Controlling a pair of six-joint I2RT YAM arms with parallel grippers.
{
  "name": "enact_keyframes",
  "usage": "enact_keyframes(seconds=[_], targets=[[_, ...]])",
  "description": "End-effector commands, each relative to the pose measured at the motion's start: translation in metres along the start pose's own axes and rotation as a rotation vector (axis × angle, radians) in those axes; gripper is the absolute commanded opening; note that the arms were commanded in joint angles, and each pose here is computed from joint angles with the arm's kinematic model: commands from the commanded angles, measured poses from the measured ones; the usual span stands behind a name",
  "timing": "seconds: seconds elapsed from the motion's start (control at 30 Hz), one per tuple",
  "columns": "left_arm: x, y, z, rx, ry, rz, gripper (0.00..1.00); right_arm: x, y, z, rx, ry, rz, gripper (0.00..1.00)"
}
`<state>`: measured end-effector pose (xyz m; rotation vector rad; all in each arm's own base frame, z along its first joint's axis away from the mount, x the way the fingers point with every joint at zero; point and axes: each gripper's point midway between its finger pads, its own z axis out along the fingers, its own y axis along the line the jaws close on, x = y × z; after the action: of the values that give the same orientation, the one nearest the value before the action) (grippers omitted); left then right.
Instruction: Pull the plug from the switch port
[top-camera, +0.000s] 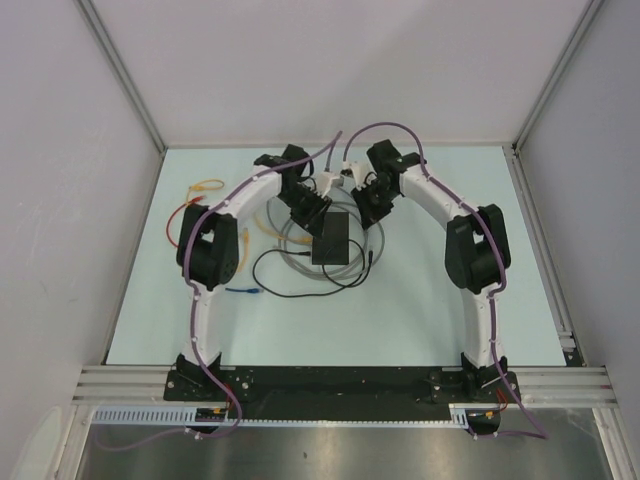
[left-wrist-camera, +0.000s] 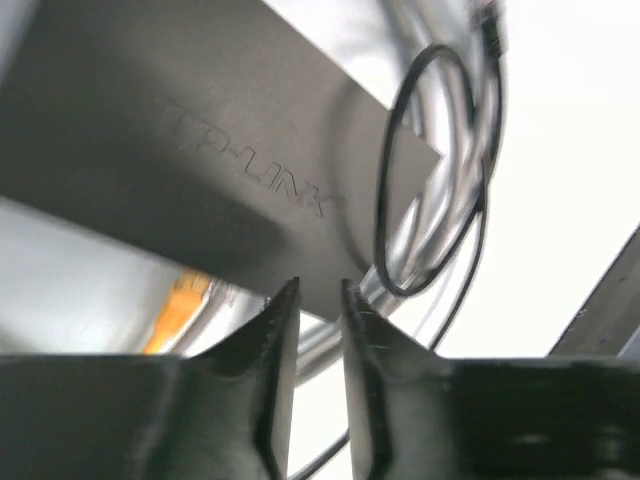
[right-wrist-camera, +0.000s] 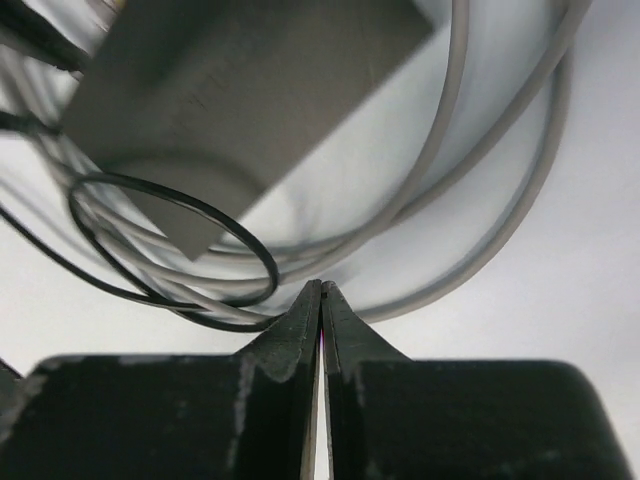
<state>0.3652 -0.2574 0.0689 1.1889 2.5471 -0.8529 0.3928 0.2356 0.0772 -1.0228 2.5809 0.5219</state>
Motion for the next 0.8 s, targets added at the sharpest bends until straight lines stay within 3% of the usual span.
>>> enact_keyframes(seconds=[0.0,0.13,0.4,0.57,0.77], targets=[[-0.037,0.004,-0.071,-0.080,-0.196,0.021,0.42,-0.054,0.013,-0.028,-0.092,-0.169,-0.031,0.06],[-0.036,0.035,-0.075,-0.136,-0.186,-0.040,0.50,-0.065,0.028,-0.008,-0.200,-0.162,-0.017,0.05],[-0.034,0.049,-0.060,-0.030,-0.251,-0.236,0.46,-0.062,0.030,0.032,-0.263,-0.123,-0.079,0.00],[-0.043,0.045,-0.054,0.019,-0.312,-0.228,0.47,-0.041,0.025,0.057,-0.275,-0.056,-0.089,0.00],[-0.044,0.053,-0.031,0.097,-0.297,-0.236,0.47,-0.009,0.025,0.083,-0.268,0.040,-0.078,0.00]])
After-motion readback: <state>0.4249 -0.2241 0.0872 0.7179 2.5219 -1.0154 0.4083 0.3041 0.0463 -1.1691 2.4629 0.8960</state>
